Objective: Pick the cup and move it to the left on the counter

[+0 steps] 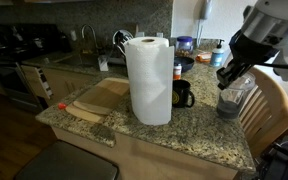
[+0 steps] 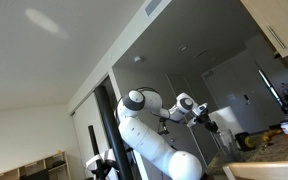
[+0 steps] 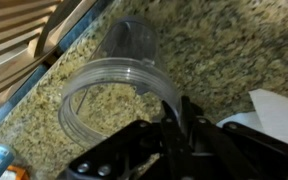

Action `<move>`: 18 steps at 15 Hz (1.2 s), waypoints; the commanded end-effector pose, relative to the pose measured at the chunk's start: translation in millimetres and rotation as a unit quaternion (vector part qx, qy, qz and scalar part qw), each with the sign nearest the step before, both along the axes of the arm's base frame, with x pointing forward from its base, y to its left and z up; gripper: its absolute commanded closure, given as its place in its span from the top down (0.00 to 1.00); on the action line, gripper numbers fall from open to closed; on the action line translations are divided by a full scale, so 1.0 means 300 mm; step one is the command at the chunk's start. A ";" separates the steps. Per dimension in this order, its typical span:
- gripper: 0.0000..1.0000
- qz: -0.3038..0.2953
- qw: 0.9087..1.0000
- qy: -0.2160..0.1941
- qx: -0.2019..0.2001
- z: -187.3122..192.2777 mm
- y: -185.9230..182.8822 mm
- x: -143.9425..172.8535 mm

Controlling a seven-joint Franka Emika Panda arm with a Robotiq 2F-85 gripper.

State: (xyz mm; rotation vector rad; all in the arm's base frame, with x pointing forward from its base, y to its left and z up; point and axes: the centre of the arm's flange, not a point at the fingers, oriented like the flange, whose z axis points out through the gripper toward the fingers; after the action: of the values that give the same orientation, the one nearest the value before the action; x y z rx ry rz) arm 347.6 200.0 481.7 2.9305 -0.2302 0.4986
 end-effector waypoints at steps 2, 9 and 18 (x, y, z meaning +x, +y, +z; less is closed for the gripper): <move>0.03 0.007 0.992 0.076 0.105 0.019 0.053 -0.041; 0.03 -0.039 0.992 0.022 0.117 0.011 0.053 -0.024; 0.65 -0.050 0.996 -0.061 0.031 0.027 0.025 0.012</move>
State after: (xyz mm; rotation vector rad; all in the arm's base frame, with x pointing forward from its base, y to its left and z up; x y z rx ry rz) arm 348.3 209.2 492.3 2.9770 -0.4000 0.6080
